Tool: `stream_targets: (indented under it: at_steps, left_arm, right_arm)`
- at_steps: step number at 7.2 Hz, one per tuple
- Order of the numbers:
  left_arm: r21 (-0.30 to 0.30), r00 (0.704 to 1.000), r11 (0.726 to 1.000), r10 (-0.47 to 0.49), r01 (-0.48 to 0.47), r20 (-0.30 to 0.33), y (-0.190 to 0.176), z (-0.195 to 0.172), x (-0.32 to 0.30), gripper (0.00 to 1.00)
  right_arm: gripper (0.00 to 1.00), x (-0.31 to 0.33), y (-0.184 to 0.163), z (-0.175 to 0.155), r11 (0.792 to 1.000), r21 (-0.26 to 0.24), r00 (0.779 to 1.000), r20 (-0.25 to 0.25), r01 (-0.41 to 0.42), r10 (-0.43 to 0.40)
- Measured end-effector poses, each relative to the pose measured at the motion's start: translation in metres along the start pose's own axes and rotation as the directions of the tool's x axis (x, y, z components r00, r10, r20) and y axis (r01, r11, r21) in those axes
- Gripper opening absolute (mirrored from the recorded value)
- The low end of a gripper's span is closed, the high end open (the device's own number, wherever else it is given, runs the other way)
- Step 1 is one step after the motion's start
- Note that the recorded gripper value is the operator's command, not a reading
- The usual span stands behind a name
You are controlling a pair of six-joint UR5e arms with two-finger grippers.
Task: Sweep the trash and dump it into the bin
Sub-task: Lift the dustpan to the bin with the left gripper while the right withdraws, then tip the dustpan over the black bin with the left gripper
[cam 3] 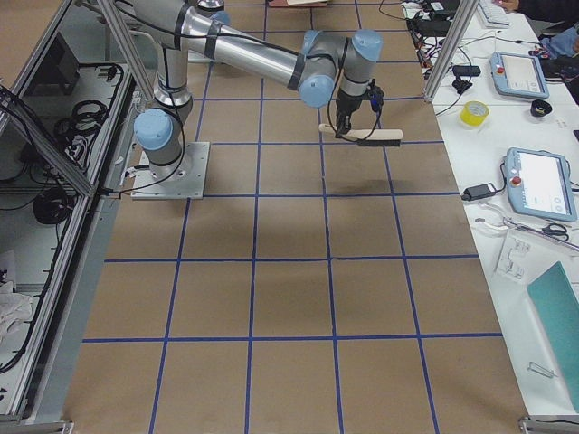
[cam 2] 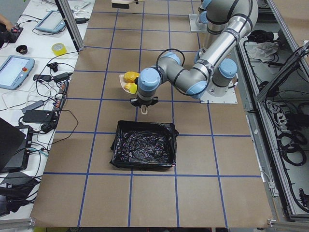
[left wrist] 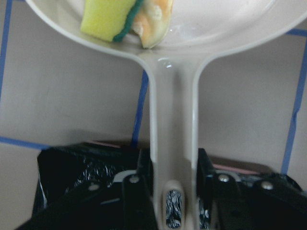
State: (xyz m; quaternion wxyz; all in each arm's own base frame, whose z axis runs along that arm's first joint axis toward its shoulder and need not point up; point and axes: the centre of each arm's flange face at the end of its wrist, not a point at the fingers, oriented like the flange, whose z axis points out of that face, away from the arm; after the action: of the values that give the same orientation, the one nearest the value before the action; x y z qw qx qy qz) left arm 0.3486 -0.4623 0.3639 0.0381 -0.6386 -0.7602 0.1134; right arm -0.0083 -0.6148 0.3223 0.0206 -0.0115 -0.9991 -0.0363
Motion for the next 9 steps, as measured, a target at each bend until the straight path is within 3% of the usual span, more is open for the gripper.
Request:
stream_targets:
  at_steps: [2, 4, 7, 9]
  left_arm:
    - [-0.031, 0.995, 0.995, -0.094, 0.095, 0.041, 0.096, -0.031, 0.024, 0.0]
    - [-0.074, 0.984, 0.983, -0.164, 0.169, 0.072, 0.161, -0.056, 0.039, 0.0]
    - [-0.25, 0.984, 0.953, -0.151, 0.171, 0.098, 0.222, -0.1, 0.032, 0.0]
    - [-0.405, 0.996, 0.911, -0.051, 0.077, 0.075, 0.239, -0.109, 0.025, 0.0]
  right_arm:
    - [0.0, 0.033, -0.014, 0.039, 0.999, -0.005, 0.999, 0.0, 0.039, -0.039]
    - [0.0, 0.053, -0.016, 0.058, 0.998, -0.032, 0.998, -0.006, 0.063, -0.063]
    - [0.0, 0.058, -0.009, 0.071, 0.995, -0.078, 0.998, -0.025, 0.055, -0.057]
    - [0.0, 0.057, -0.003, 0.078, 0.993, -0.101, 0.998, -0.025, 0.055, -0.057]
